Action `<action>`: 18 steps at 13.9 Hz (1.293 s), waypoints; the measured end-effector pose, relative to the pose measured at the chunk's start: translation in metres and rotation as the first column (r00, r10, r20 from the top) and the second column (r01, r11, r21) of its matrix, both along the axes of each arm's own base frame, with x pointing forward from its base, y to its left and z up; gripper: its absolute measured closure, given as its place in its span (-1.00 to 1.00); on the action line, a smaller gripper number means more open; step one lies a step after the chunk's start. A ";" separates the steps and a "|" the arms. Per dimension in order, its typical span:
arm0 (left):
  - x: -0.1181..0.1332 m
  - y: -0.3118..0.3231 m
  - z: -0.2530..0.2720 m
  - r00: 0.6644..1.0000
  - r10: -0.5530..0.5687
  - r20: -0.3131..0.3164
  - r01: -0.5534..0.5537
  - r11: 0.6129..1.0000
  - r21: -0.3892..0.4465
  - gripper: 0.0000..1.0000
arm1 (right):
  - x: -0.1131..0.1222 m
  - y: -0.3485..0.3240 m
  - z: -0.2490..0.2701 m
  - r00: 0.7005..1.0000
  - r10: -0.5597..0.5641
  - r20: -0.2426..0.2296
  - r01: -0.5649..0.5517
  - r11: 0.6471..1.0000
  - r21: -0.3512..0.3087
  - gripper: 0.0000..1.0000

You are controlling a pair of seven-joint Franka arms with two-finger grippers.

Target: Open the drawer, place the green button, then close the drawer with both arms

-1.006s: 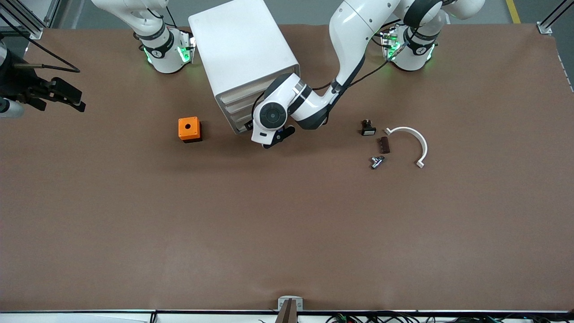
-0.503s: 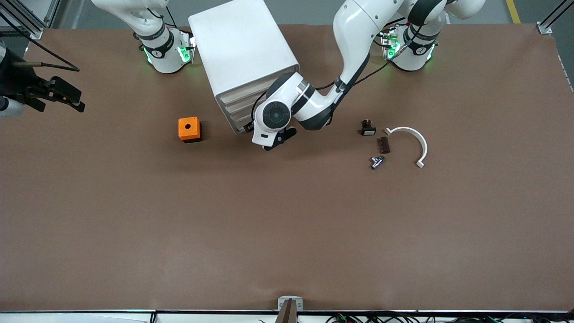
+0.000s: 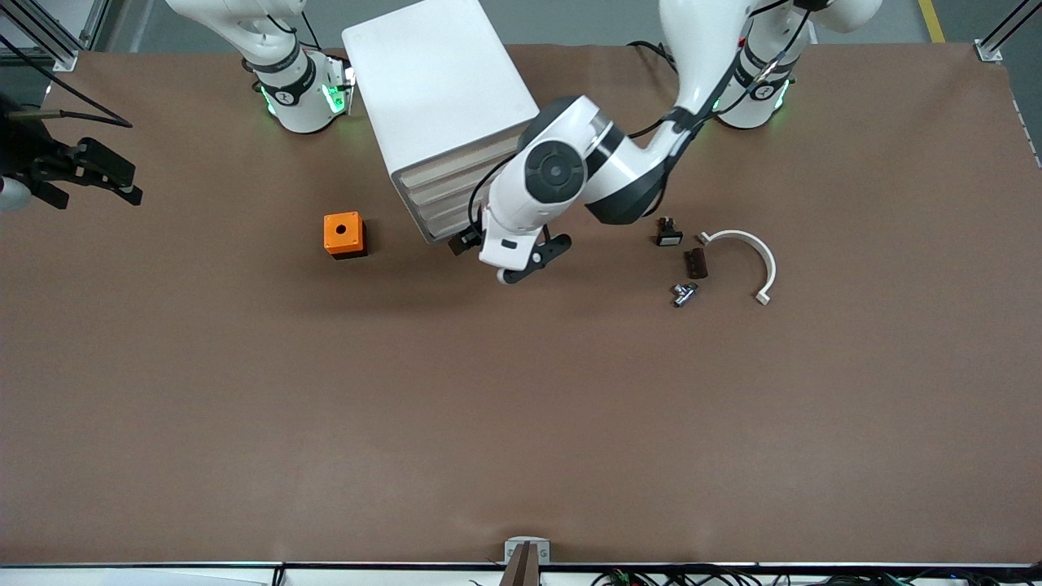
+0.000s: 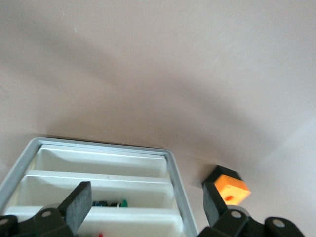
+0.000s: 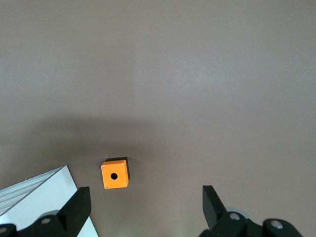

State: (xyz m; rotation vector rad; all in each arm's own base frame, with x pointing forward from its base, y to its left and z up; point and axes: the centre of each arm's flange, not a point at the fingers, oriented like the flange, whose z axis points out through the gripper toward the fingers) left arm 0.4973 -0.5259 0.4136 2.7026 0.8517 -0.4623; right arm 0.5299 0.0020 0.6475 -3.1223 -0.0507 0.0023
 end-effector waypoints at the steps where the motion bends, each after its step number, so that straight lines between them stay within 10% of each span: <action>1: 0.008 0.015 0.018 1.000 -0.003 0.011 0.003 1.000 -0.008 -0.98 | 0.000 -0.002 0.000 1.000 -0.001 0.001 0.001 1.000 0.000 -1.00; 18: 0.066 0.352 0.190 0.906 -0.410 0.102 0.405 0.912 0.071 -0.99 | 0.002 -0.010 -0.003 1.000 -0.009 0.010 0.009 1.000 0.001 -1.00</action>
